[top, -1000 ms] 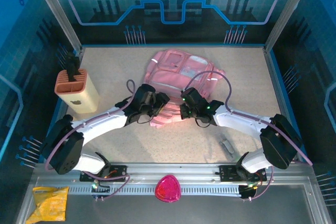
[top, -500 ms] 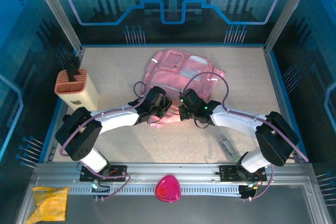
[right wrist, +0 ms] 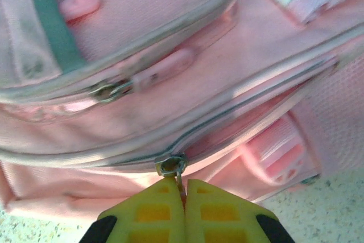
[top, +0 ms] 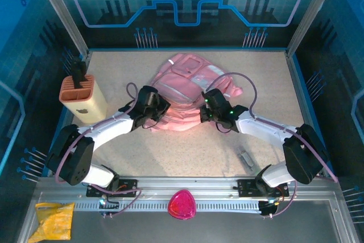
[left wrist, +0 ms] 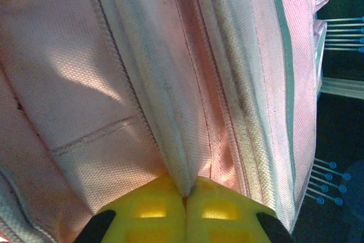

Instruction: Pack the student bag

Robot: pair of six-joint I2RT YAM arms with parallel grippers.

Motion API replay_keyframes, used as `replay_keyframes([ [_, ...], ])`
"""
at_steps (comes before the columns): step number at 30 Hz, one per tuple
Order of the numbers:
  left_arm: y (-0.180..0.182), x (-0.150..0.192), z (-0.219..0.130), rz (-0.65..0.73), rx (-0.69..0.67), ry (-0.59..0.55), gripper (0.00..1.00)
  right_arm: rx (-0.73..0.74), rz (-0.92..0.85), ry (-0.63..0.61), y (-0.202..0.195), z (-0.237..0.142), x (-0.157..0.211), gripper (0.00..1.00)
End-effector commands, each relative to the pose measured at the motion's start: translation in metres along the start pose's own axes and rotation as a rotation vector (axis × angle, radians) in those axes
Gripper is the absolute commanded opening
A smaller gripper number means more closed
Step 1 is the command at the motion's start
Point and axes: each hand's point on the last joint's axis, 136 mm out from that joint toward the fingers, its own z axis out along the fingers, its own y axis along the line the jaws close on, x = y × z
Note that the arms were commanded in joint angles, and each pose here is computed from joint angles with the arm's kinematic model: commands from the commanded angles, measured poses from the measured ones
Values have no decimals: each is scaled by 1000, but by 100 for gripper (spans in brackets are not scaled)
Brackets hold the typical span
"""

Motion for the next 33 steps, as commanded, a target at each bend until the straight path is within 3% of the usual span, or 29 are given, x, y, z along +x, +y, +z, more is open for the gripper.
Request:
replay_keyframes([
  [1, 29, -42, -14, 47, -104, -125, 0, 184, 15, 55, -57, 3, 10, 0],
  [7, 32, -54, -20, 80, -117, -124, 0, 202, 40, 37, -69, 13, -13, 0],
  [13, 30, -56, -22, 117, -113, -109, 0, 100, 88, 57, -56, 13, -19, 0],
  [16, 20, -52, -22, 150, -78, -79, 0, -3, 121, 57, -38, 4, -20, 16],
  [20, 13, -47, -31, 198, -70, -75, 20, -138, 186, 58, -13, -8, -26, 36],
  [24, 10, -40, -42, 271, -112, -102, 45, -257, 239, 84, 11, -10, -38, 48],
  [26, 7, -35, -48, 313, -130, -118, 52, -314, 257, 97, 22, -6, -45, 53],
  [29, 2, -23, -53, 372, -141, -147, 63, -339, 266, 147, 31, 7, -51, 57],
  [33, -3, -7, -54, 454, -174, -162, 76, -319, 262, 185, 33, 27, -56, 55],
])
